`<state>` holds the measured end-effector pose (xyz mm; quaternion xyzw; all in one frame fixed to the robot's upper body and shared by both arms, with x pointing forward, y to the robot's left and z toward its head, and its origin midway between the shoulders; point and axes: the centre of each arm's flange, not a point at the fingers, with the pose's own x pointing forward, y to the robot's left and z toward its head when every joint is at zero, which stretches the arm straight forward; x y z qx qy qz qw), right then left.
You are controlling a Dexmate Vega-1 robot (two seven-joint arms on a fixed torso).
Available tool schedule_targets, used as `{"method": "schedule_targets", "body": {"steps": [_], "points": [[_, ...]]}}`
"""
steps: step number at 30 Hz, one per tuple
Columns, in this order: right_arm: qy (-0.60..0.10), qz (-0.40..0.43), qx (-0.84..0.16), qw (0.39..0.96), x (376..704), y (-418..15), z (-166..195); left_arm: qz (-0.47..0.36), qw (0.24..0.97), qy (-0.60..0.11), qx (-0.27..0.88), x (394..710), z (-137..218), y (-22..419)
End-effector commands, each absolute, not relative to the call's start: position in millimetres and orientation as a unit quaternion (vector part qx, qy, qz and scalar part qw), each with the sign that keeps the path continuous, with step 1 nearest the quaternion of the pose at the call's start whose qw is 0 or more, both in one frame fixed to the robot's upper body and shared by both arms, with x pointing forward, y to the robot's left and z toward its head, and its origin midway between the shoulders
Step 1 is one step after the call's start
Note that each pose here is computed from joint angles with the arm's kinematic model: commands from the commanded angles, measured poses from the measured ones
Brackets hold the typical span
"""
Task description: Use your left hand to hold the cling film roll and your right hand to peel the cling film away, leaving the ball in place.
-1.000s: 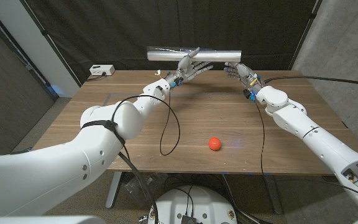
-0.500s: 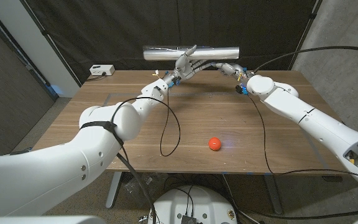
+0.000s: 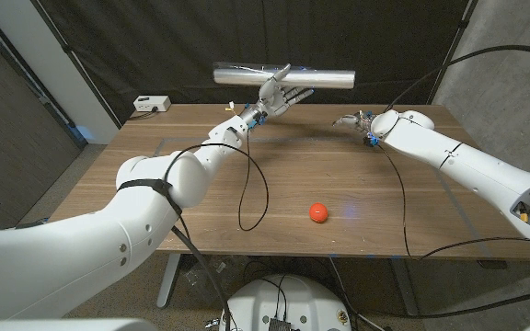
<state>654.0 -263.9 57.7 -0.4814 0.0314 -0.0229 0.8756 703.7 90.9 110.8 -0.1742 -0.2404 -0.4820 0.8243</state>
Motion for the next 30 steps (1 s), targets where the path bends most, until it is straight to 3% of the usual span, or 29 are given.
{"method": "schedule_targets", "body": {"steps": [1,11,16,30], "points": [[0.174,-0.181,-0.497,0.831,624,-319,37,-0.493,0.815,-0.250,-0.174,701,109,99],[0.139,-0.299,-0.499,0.801,596,-317,56,-0.494,0.816,-0.246,-0.171,702,105,100],[0.105,-0.316,-0.515,0.790,587,-312,66,-0.491,0.821,-0.242,-0.165,703,102,100],[-0.054,-0.420,-0.422,0.802,521,-321,94,-0.456,0.858,-0.212,-0.107,714,89,107]]}}
